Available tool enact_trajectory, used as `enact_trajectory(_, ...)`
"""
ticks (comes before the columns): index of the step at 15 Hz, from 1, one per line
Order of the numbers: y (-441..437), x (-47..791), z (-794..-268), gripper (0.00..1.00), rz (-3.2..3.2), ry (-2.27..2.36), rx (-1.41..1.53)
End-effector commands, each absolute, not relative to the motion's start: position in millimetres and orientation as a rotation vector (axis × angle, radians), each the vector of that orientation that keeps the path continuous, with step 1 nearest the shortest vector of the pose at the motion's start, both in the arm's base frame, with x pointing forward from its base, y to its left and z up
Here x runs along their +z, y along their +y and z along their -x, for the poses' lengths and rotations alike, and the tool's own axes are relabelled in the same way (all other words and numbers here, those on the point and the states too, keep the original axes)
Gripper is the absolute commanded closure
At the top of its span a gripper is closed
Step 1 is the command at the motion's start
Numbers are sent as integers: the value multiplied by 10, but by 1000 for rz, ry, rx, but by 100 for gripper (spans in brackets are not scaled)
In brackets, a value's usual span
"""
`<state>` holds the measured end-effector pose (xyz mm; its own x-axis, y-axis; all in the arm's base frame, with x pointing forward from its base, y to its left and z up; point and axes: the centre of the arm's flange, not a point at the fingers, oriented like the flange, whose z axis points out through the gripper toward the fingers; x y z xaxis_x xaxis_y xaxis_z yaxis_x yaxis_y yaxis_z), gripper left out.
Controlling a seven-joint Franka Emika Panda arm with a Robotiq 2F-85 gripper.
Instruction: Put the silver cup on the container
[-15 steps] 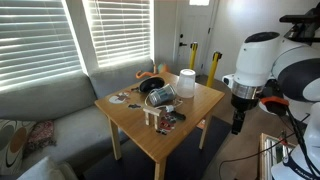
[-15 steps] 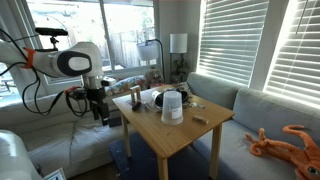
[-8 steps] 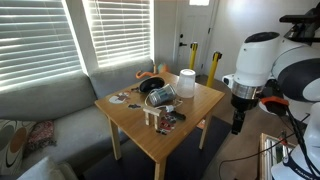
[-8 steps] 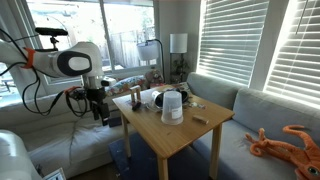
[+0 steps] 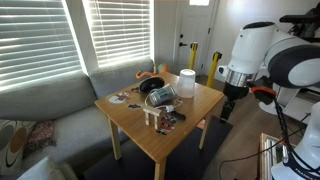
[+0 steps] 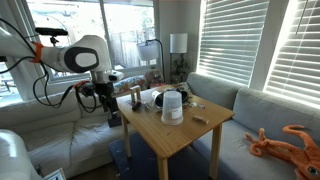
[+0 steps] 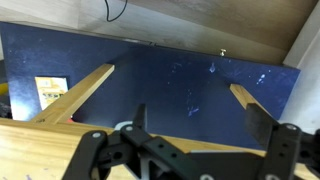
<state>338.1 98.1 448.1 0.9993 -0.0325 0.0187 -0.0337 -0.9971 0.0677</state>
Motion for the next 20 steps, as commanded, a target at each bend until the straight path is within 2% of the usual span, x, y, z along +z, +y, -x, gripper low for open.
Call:
enact_trajectory(1,844,4672,-3891,0,-3175,-142,83)
enact_trajectory(6,632,4889,-4358,0,-3275,-166,354)
enact_trajectory(7,659,4856,-4144,0,-3228,-190,298)
enact_trajectory(15,610,4879,-4295,0,-3245,-181,344)
enact_trajectory(20,515,4882,-4671,0,-3278,-223,614)
